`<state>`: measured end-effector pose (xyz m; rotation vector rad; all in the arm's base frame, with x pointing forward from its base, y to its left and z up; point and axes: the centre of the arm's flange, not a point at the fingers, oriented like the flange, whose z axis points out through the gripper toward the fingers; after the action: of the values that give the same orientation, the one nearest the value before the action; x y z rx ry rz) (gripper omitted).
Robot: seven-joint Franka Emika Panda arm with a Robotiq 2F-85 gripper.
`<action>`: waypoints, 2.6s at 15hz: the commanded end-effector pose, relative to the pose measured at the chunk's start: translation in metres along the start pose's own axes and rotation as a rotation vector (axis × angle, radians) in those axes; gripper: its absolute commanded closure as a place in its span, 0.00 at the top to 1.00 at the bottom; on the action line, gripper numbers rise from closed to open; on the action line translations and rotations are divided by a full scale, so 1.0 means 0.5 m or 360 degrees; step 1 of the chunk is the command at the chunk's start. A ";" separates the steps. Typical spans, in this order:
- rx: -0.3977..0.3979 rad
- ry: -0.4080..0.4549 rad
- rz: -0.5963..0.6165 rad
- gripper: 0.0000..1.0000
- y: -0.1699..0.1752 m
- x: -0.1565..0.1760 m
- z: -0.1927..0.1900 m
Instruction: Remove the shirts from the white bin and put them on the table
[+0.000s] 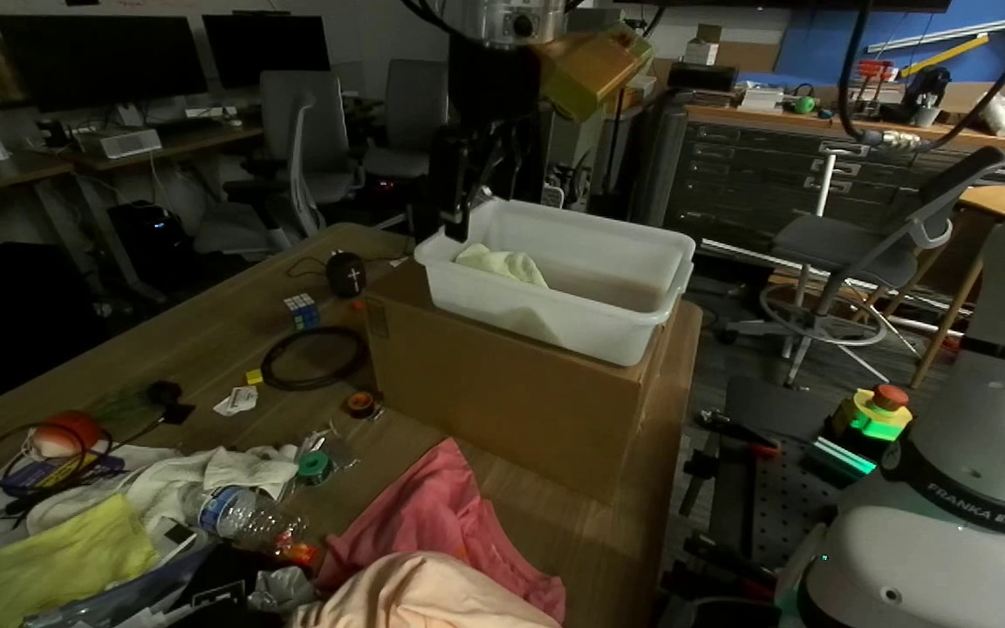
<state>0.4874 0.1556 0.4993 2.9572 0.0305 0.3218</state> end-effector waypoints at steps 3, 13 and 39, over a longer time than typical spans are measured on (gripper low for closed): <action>-0.0009 -0.0008 0.0346 1.00 0.192 0.004 0.010; 0.0095 -0.0276 0.0520 1.00 0.315 0.016 0.150; 0.0108 -0.0392 -0.0294 1.00 0.250 0.065 0.317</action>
<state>0.5372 0.0081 0.3800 2.9896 0.2575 -0.0931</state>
